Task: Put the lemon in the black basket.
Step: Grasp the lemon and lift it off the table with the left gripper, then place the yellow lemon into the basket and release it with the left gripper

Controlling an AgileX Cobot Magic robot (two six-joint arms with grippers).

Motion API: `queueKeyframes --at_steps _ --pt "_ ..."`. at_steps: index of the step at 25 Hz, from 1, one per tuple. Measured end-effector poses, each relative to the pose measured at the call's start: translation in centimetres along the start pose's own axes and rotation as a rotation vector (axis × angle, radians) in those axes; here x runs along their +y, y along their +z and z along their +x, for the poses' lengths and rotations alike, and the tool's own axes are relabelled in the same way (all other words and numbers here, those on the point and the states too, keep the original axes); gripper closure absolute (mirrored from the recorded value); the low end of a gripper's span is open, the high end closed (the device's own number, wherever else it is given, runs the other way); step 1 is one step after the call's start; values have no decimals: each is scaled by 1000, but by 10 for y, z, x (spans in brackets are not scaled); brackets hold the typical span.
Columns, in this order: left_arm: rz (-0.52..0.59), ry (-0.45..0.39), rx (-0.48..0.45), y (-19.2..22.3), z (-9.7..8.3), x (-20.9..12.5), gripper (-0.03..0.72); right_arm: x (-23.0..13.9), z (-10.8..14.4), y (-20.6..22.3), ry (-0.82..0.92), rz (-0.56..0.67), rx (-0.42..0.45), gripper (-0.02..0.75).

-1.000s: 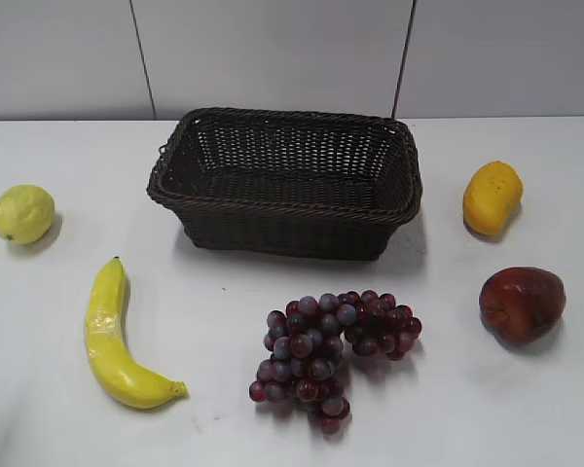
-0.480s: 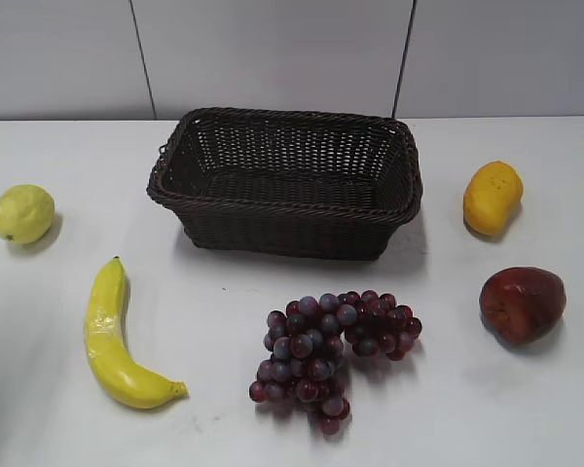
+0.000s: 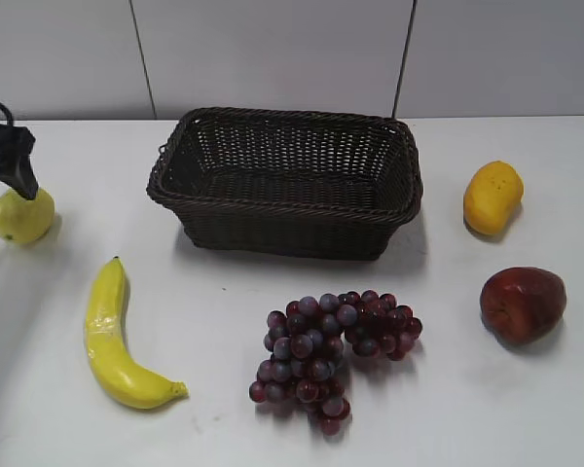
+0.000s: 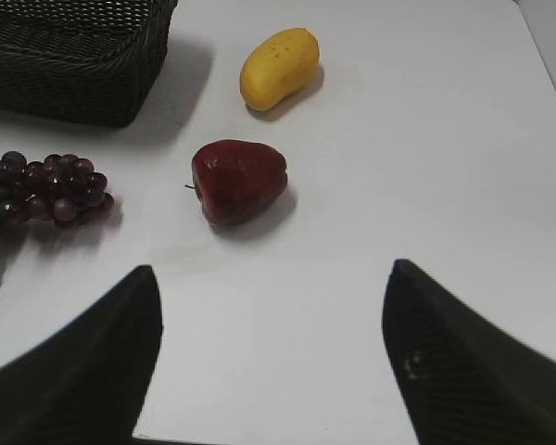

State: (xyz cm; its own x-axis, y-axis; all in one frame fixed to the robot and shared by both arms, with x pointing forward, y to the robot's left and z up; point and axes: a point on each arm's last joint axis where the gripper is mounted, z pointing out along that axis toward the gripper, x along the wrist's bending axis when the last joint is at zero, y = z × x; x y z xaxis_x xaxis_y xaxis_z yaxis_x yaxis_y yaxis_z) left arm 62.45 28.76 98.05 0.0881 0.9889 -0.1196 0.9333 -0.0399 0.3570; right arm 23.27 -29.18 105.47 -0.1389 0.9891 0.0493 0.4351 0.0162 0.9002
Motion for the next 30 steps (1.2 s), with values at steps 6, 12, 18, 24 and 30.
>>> queueKeyframes --at_steps 6,12,18,24,30 --pt "41 17 15 37 8 18 71 0 0 0 0 0 0 176" --pt "95 19 20 65 12 18 76 0 0 0 0 0 0 176" --pt "131 17 16 75 13 14 142 0 0 0 0 0 0 176" --pt "70 32 22 50 11 24 142 0 0 0 0 0 0 176" --pt "-102 180 20 -3 -17 61 142 0 0 0 0 0 0 176"
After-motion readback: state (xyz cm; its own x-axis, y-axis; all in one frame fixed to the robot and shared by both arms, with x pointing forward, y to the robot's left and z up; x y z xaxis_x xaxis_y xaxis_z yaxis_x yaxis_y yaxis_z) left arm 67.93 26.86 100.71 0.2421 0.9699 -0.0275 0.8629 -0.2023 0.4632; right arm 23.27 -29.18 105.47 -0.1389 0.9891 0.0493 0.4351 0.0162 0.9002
